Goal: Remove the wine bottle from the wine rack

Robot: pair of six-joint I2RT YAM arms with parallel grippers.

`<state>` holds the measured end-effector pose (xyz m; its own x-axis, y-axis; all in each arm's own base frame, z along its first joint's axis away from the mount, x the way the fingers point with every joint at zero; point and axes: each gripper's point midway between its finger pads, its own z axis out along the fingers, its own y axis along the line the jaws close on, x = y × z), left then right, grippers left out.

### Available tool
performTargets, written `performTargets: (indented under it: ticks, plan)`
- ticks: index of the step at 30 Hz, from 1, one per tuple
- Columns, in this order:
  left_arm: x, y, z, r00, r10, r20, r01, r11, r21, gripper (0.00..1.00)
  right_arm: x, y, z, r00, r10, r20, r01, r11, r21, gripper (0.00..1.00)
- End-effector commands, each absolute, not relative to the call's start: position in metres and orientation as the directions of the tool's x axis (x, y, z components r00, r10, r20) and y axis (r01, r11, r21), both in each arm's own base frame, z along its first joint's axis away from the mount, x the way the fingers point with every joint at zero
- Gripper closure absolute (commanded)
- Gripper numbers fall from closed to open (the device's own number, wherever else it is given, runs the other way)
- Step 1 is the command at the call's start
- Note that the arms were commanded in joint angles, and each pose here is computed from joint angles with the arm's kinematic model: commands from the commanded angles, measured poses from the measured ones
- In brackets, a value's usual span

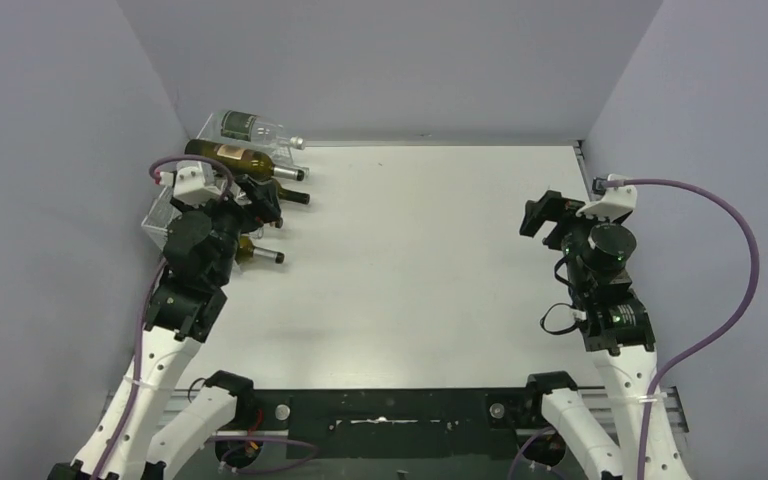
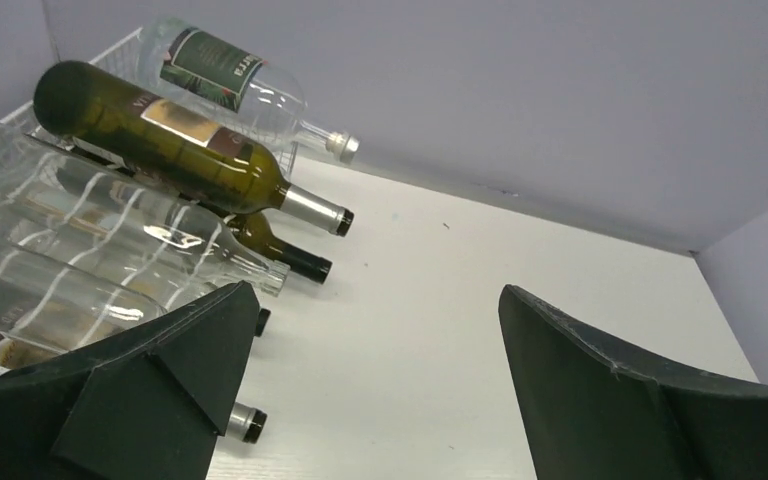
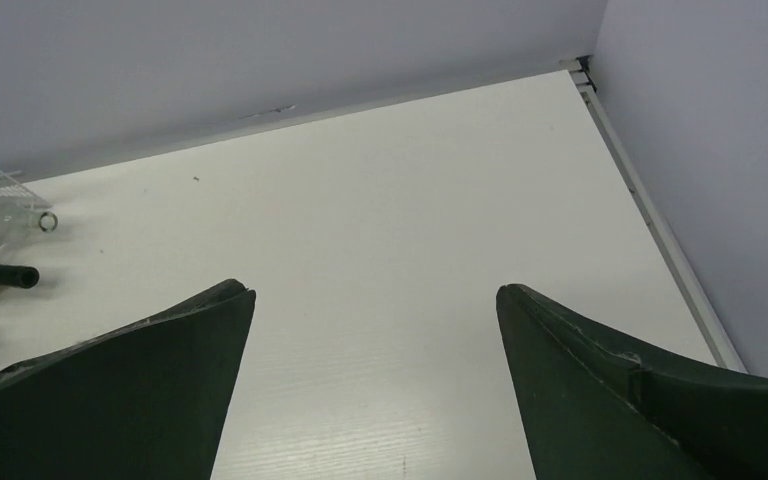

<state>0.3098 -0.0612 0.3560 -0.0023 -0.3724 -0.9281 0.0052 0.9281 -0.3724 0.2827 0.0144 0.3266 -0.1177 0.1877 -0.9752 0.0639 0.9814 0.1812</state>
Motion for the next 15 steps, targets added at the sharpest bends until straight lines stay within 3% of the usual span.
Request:
performTargets:
  ticks: [1, 15]
  plan:
    - [0.314, -0.077, 0.346, -0.065, -0.406, -0.912, 0.06, 0.91, -0.409, 0.06, 0.286, 0.011, 0.322, -0.105, 0.255, -0.961, 0.072, 0.966, 0.248, 0.02]
    - [0.329, -0.104, 0.288, -0.331, -0.38, -0.864, 0.061, 0.905, -0.421, 0.05, 0.297, 0.018, 0.286, -0.22, 0.369, -0.903, 0.077, 0.929, 0.361, 0.02]
